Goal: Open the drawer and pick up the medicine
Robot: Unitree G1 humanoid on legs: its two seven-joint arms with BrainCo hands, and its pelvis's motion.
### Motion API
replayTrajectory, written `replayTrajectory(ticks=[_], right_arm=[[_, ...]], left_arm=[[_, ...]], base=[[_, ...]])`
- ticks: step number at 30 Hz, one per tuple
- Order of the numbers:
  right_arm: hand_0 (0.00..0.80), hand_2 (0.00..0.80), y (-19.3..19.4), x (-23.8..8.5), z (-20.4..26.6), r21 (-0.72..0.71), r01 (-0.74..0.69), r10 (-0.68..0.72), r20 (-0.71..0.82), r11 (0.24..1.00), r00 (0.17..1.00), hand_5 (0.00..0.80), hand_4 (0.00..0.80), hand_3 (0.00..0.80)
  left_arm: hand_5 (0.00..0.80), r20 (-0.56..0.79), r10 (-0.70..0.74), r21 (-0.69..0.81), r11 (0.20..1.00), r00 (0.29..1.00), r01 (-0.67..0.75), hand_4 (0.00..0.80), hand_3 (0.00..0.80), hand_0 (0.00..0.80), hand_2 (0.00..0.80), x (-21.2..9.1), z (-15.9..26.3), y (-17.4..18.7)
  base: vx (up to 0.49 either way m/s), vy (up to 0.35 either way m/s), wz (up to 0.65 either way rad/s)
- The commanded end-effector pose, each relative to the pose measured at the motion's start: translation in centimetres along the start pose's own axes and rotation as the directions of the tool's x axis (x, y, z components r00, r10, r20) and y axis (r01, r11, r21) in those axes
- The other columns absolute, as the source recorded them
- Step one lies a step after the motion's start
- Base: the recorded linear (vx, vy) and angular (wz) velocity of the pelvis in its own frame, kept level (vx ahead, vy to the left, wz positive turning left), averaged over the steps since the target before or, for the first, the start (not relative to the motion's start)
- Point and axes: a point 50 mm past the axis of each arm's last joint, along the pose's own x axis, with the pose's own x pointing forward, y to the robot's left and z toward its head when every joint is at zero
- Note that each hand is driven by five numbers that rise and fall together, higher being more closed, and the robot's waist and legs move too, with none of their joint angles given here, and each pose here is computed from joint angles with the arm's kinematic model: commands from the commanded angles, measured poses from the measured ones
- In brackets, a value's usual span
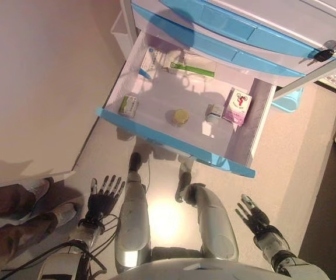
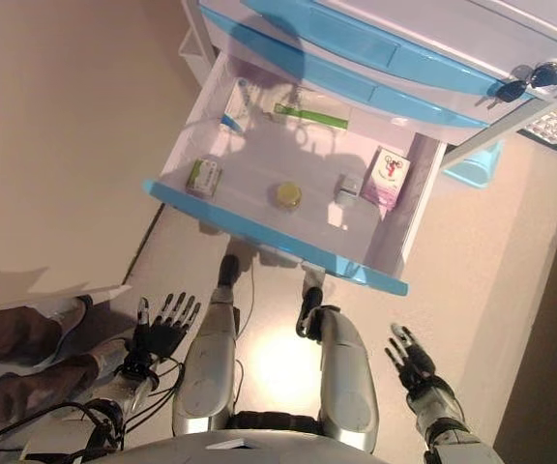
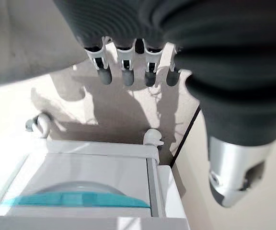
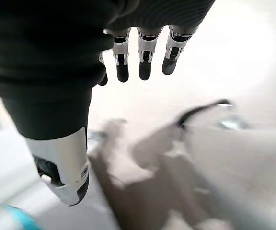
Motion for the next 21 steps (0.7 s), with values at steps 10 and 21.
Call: replayTrajectory(ticks=[10,21], right_arm=[[0.000,0.000,-1.6,-3.0,13.2,0.000,0.165,-0.130,0.613,0.986,0.780,0.000,0.000,0.000],[0.000,0.000,10.0,-10.7,23.3,-0.403,0.253,0.343,0.905,0.879,0.252,0.000,0.000,0.000]], left_arm=[[0.000,0.012,0.145,0.092,0.985,0.989,-0.146,0.000,0.000,0.000,0.000,-5.3,1.5,3.8],[0.000,-0.021,0.193,0.087,0.978,0.981,-0.191,0.000,0.000,0.000,0.000,-6.8,-0.1,4.9]], base=[[0.034,-0.008,-0.15],[0.001,0.048,-0.12]])
